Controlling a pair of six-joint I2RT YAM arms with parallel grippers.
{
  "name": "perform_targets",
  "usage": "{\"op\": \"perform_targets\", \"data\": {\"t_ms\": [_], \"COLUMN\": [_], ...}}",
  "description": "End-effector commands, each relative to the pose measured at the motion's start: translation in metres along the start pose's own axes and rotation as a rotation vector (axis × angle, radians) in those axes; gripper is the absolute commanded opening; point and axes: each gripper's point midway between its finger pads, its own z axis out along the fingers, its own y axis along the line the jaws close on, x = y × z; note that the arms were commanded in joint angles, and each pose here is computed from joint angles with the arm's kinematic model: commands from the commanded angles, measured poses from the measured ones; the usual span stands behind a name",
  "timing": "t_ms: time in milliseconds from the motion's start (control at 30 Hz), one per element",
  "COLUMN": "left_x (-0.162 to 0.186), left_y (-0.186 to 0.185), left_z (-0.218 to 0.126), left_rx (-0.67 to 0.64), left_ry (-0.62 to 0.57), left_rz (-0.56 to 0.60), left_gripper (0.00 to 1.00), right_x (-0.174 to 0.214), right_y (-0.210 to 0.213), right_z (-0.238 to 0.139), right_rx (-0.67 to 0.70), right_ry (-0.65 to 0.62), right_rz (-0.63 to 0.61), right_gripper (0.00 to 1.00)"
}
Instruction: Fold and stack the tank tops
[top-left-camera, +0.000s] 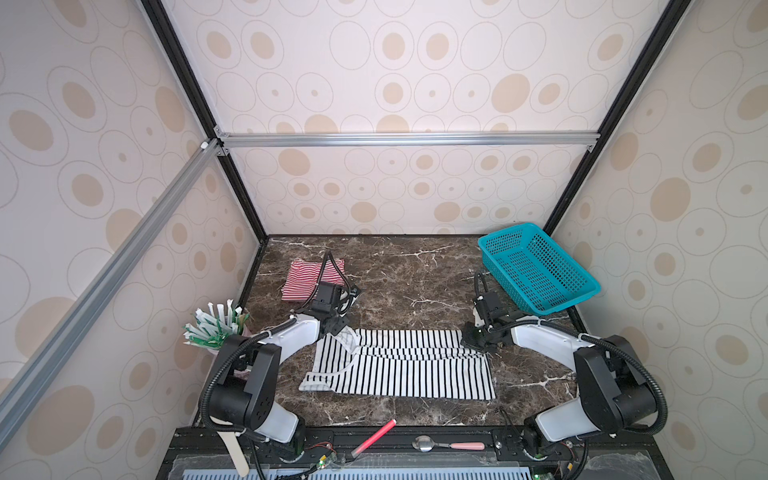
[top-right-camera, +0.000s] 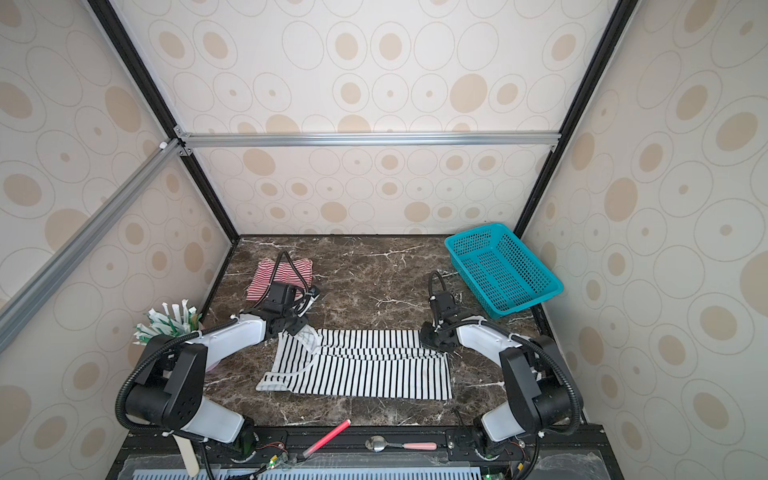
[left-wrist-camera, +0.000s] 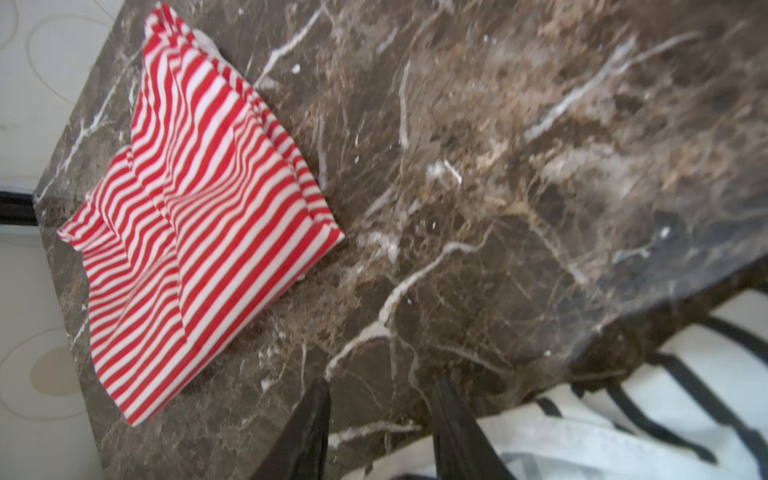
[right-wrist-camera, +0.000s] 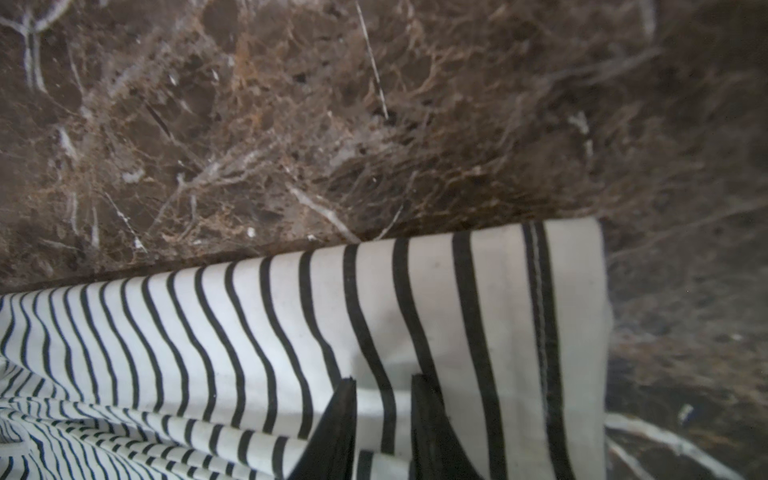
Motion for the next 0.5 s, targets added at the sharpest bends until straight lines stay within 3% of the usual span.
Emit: {"op": "perform_targets", "data": {"t_ms": [0, 467], "left_x": [0.008, 0.037], "left_y": [0.008, 0.018], "left_z": [-0.014, -0.039], "left_rx": [-0.022, -0.058], "left_ry": [-0.015, -0.031], "left_rz": [0.018, -0.023], "left_gripper": [0.41, 0.48], "right_x": [0.01, 0.02], "right_y": [-0.007, -0.015], "right_z": [-0.004, -0.004], "right_rx": [0.024, 0.036], "right_ry": [0.009, 0.022], "right_rz": [-0.005, 0.002], "right_gripper": [0.26, 0.26]}}
